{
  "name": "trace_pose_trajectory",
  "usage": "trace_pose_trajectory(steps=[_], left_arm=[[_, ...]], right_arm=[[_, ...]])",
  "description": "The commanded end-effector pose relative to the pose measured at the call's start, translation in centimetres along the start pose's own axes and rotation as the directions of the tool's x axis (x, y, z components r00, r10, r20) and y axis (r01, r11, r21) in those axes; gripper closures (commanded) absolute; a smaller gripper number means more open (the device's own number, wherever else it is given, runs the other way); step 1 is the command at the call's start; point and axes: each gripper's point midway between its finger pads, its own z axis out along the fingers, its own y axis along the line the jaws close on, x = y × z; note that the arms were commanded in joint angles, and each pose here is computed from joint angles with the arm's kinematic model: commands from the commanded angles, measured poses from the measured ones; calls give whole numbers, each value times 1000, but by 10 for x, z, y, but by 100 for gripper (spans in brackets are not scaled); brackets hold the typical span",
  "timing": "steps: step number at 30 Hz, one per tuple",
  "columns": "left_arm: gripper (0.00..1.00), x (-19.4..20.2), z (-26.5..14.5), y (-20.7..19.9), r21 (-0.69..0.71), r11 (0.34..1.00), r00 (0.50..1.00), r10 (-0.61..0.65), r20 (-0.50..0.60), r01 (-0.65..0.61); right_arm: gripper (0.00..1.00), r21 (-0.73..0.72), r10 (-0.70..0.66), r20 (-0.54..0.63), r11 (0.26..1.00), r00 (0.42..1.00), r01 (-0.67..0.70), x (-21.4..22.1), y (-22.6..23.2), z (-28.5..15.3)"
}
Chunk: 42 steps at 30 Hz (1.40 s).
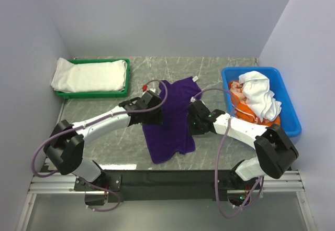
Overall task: Fold and stack the towels
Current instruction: Flatten out the crumpled towel
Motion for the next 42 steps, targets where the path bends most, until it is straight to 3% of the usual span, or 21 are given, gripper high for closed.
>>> trace_pose_trajectory(steps=[1,8,17,24,30,37,42], left_arm=[[41,35,-4,-18,78,997,996,5,-88,2],[47,76,15,-25,76,994,974,97,-203,-83],[51,109,24,46,-159,976,950,96,-297,-149],[51,119,16,79,-235,962,944,59,-324,-141],[48,111,3,85,-237,960,947,69,-312,-148],[45,111,-1,72,-160,975,941,97,-325,-156],[42,116,-5,61,-94,985,932,102,-347,-143]], right_arm=[[67,-54,62,49,997,997,-59,-3,7,-7],[64,-87,84,138,994,987,-72,-24,13,-17],[66,-109,112,196,990,974,-92,-59,22,-16],[69,-136,137,143,984,980,-118,-59,32,2],[71,-138,159,83,979,984,-147,-47,29,23],[72,-51,194,-7,980,981,-194,-25,4,42],[72,27,236,-99,972,967,-235,10,-29,33]])
